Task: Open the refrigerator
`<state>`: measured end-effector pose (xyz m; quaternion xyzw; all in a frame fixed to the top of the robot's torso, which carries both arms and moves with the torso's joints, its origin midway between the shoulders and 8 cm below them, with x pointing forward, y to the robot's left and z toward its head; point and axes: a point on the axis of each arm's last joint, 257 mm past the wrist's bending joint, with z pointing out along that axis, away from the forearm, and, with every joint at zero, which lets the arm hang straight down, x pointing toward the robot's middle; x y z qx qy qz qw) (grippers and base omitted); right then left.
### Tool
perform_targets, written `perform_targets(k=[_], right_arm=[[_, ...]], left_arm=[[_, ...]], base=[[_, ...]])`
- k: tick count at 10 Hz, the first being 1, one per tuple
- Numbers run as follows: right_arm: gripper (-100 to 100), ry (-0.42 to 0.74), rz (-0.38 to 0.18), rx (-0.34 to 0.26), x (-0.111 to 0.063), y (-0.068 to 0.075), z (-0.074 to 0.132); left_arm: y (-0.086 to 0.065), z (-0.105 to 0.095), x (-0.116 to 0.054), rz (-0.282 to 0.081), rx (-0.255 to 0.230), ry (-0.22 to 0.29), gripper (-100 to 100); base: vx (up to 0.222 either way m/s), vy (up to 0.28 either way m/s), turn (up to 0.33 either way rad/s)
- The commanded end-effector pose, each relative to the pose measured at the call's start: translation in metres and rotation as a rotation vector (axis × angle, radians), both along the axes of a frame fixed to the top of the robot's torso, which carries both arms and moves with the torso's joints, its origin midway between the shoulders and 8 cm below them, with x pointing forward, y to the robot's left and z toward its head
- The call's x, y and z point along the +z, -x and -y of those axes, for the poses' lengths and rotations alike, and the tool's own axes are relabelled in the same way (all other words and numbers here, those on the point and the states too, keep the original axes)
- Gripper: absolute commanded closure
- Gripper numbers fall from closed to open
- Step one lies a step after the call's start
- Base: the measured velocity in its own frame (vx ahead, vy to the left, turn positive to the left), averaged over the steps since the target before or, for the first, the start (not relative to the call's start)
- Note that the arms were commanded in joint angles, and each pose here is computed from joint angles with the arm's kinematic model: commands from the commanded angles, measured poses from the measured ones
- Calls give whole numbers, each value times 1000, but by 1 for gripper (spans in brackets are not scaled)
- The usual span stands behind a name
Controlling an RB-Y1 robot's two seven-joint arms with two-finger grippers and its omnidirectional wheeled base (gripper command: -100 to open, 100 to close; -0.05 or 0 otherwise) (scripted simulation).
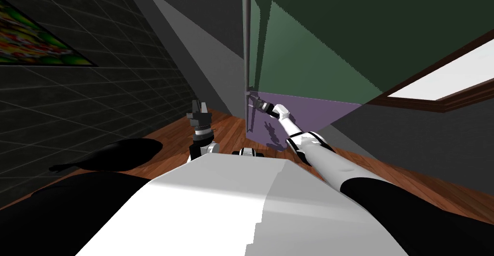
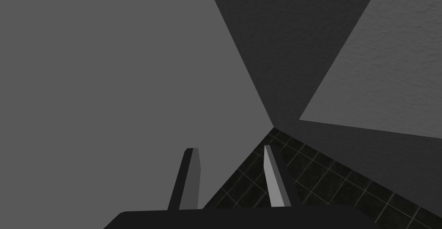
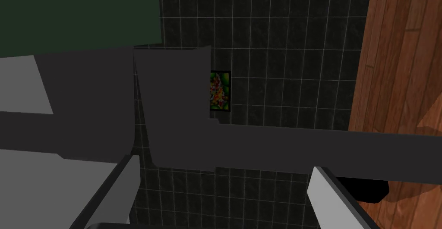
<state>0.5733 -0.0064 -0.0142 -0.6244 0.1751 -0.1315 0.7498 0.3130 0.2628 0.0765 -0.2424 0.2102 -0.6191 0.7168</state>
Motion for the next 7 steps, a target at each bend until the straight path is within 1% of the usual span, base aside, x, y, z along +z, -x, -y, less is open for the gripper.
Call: perform_targets(k=[1,2,3,4,5,7], right_arm=[[-100,80,72,-34,7,-13,12],[-100,63,57,-27,8,-11,8],[-100,67,61,-29,8,-11,9],[100,66,61,-28,8,-11,9],[100,64,63,33,9,5,-6],[100,62,66,94,10,22,-20]], left_arm=[[0,0,0,0,0,0,0],[0,0,0,0,0,0,0],[0,0,0,0,0,0,0],[0,0,0,0,0,0,0],[0,0,0,0,0,0,0],[0,0,0,0,0,0,0]], base=[[30,3,-34],[14,2,-5],[0,0,0],[0,0,0],[-115,-96,126],[-257,-175,101]])
